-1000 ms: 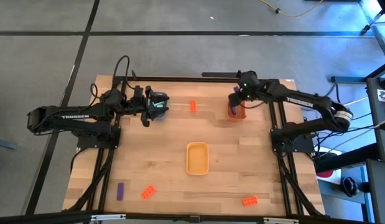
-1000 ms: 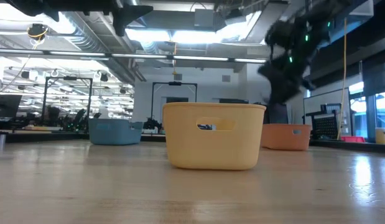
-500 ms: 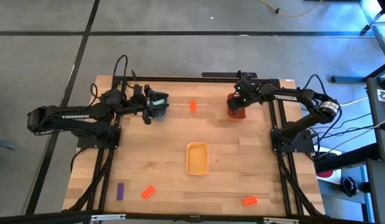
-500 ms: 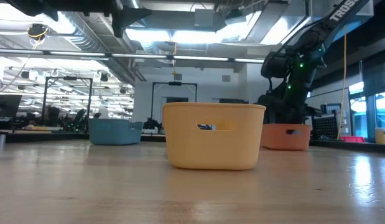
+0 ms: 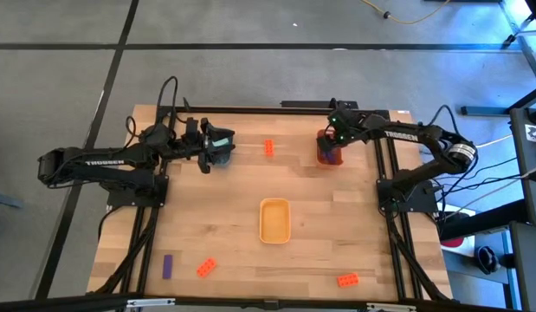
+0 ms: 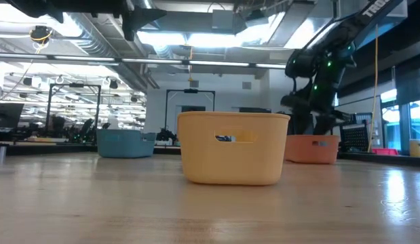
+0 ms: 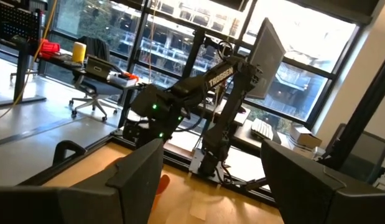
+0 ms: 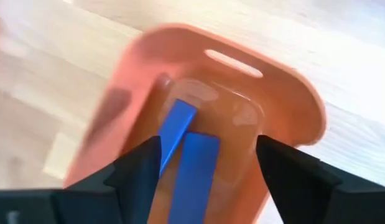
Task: Sort & place blocks by color
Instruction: Put the purple block into the orange bin
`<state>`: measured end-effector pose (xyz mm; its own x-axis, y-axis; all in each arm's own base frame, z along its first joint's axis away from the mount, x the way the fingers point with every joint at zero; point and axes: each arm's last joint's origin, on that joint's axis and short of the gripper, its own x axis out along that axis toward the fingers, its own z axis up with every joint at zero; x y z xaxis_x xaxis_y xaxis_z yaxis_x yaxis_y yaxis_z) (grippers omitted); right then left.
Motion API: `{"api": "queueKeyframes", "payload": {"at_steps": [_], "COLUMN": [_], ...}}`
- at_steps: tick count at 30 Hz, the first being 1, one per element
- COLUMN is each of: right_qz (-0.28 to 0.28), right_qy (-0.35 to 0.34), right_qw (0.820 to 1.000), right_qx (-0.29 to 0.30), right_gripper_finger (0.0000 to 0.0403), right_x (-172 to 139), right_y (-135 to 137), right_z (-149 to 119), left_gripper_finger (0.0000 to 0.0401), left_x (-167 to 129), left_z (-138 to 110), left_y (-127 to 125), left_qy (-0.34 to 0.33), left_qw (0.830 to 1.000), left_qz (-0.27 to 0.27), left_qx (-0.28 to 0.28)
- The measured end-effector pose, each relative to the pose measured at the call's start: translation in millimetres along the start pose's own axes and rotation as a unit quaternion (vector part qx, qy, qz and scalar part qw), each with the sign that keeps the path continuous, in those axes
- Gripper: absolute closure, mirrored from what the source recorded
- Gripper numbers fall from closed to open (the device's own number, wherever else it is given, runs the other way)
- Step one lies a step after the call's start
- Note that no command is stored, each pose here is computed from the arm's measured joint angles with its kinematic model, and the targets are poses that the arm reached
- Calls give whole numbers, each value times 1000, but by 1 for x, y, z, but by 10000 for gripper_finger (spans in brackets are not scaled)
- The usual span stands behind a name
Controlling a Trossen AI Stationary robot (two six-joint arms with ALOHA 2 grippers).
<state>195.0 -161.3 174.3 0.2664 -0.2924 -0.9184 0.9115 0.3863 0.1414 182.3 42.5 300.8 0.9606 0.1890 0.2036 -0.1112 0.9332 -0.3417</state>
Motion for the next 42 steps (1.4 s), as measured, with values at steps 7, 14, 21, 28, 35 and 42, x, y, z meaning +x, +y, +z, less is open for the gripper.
{"api": "queueKeyframes", "payload": {"at_steps": [7, 14, 21, 28, 35, 42], "right_qz": [108, 355, 464, 462, 465, 465], "right_qy": [-65, -214, -321, -328, -336, -335], "right_qw": [991, 897, 779, 761, 757, 757], "right_qx": [-44, -152, -273, -316, -314, -314], "right_gripper_finger": [131, 131, 134, 143, 143, 144], "right_x": [-57, -135, -171, -171, -173, -173], "right_y": [13, 60, 92, 98, 98, 98], "right_z": [-6, -34, -60, -67, -67, -67], "left_gripper_finger": [139, 139, 139, 139, 139, 139], "left_x": [0, 0, 0, 0, 0, 0], "left_z": [0, 0, 0, 0, 0, 0], "left_y": [0, -1, -1, -1, -1, -1], "left_qy": [1, 6, 6, 6, 6, 6], "left_qw": [1000, 1000, 1000, 1000, 1000, 1000], "left_qz": [-3, -15, -15, -16, -16, -15], "left_qx": [0, -11, -13, -10, -9, -9]}}
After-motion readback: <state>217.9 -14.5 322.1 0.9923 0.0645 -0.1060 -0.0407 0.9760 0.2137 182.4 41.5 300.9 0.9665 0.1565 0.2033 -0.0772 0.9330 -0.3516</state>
